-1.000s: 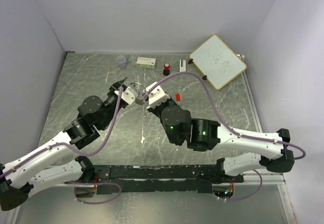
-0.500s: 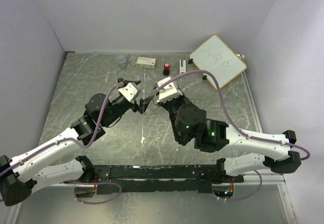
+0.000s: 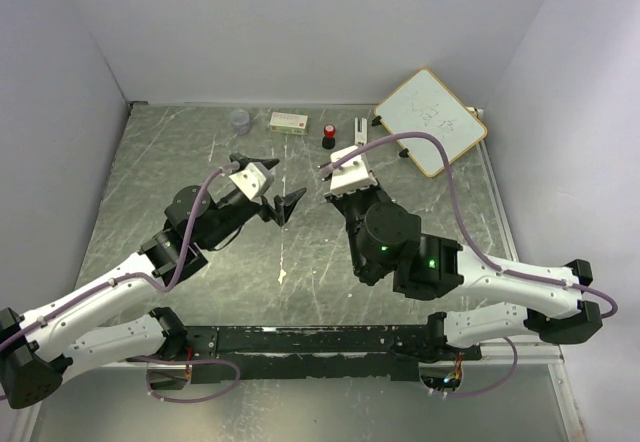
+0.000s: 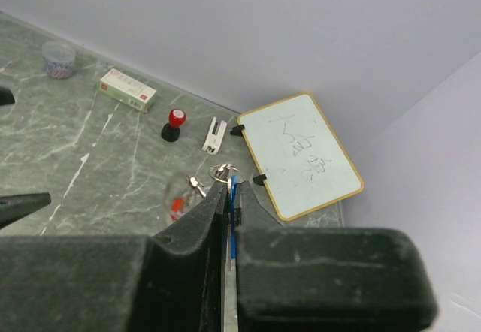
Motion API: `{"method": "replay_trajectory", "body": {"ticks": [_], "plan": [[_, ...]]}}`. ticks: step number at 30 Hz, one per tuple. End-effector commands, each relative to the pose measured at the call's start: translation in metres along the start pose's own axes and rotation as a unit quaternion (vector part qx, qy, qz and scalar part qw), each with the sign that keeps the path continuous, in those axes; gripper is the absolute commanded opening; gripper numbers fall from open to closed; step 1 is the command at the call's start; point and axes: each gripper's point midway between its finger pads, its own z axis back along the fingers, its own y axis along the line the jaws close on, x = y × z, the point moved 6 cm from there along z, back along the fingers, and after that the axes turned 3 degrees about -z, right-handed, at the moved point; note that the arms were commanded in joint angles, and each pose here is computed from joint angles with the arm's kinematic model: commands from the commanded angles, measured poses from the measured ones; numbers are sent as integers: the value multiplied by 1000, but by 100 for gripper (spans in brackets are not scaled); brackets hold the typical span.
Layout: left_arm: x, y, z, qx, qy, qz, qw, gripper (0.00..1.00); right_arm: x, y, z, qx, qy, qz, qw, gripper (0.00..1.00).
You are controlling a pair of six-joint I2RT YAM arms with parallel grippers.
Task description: Remove the keys from the keyring
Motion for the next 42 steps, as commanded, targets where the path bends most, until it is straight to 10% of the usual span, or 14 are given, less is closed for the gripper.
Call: {"method": "replay_trajectory", "body": {"ticks": [1, 11, 42], "plan": [[45, 14, -5, 31, -86, -17, 996, 87, 4, 2, 0, 3, 5, -9, 1000, 0], [64, -3, 1, -37, -201, -38, 978, 86, 10, 15, 0, 51, 12, -20, 998, 0], [39, -30, -6, -114, -196, 31, 973, 75, 14, 55, -2, 116, 53, 16, 992, 0]]}}
